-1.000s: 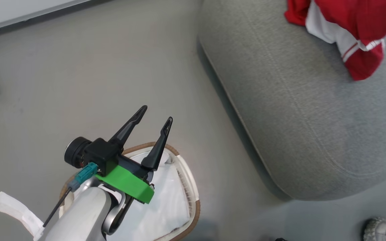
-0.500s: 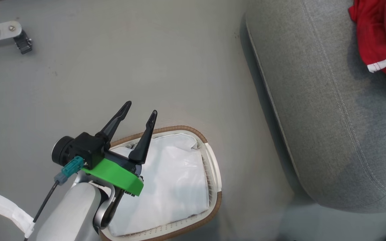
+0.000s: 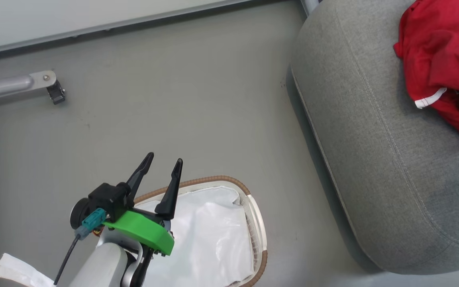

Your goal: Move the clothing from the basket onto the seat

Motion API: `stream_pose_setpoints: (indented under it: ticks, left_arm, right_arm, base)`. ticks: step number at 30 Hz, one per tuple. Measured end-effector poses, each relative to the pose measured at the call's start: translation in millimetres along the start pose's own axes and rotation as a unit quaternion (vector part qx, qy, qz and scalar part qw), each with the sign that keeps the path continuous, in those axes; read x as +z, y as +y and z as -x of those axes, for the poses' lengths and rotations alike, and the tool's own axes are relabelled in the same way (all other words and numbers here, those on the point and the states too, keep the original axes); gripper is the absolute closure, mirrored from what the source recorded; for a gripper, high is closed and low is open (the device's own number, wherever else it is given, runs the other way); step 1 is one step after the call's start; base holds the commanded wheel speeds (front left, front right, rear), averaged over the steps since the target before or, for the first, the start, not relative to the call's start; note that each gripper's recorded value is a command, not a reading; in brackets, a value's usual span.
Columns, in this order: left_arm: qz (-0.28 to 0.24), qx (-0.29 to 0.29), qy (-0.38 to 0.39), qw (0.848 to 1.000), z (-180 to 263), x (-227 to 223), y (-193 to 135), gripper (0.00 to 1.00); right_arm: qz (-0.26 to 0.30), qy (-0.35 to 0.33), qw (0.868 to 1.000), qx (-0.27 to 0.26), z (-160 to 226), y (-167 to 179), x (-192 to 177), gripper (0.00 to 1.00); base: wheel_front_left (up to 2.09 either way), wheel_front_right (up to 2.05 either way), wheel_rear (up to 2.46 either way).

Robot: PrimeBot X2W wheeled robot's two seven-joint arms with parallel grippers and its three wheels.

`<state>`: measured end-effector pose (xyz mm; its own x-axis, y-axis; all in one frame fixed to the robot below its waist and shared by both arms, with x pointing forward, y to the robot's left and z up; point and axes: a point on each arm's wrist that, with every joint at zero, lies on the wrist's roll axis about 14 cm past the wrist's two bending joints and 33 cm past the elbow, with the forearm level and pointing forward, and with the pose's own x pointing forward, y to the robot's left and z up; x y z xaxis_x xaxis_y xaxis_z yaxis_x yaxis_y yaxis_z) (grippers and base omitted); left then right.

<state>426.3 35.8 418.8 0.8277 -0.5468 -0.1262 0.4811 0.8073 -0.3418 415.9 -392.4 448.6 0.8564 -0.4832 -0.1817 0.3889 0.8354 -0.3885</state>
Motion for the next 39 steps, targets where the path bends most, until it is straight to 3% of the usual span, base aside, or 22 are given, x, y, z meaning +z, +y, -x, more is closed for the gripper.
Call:
stream_pose_setpoints:
  ticks: [4, 10, 16, 21, 29, 39]
  left_arm:
    - [0.002, 0.014, -0.006, 1.000, 12, 4, -3, 0.00]
    - [0.001, 0.044, -0.011, 0.999, 31, 6, 1, 0.00]
    - [-0.009, 0.097, -0.028, 0.995, 55, 17, 24, 0.00]
    - [-0.018, 0.150, -0.047, 0.987, 82, 26, 47, 0.00]
    - [-0.062, 0.231, -0.084, 0.967, 130, 51, 79, 0.00]
    - [-0.072, 0.291, -0.088, 0.950, 176, 45, 92, 0.00]
  right_arm:
    - [-0.007, 0.007, 1.000, 0.024, 22, 11, -13, 0.00]
    - [-0.035, 0.005, 0.994, 0.107, 51, 70, -18, 0.00]
    - [-0.090, -0.072, 0.973, 0.199, 67, 135, 40, 0.00]
    - [-0.138, -0.142, 0.944, 0.266, 89, 176, 96, 0.00]
    - [-0.172, -0.184, 0.913, 0.320, 116, 205, 134, 0.00]
    - [-0.188, -0.154, 0.906, 0.346, 138, 217, 116, 0.00]
  base:
    - [0.00, 0.00, 0.00]
    - [0.00, 0.00, 0.00]
    - [0.00, 0.00, 0.00]
    - [0.00, 0.00, 0.00]
    - [0.00, 0.00, 0.00]
    - [0.00, 0.00, 0.00]
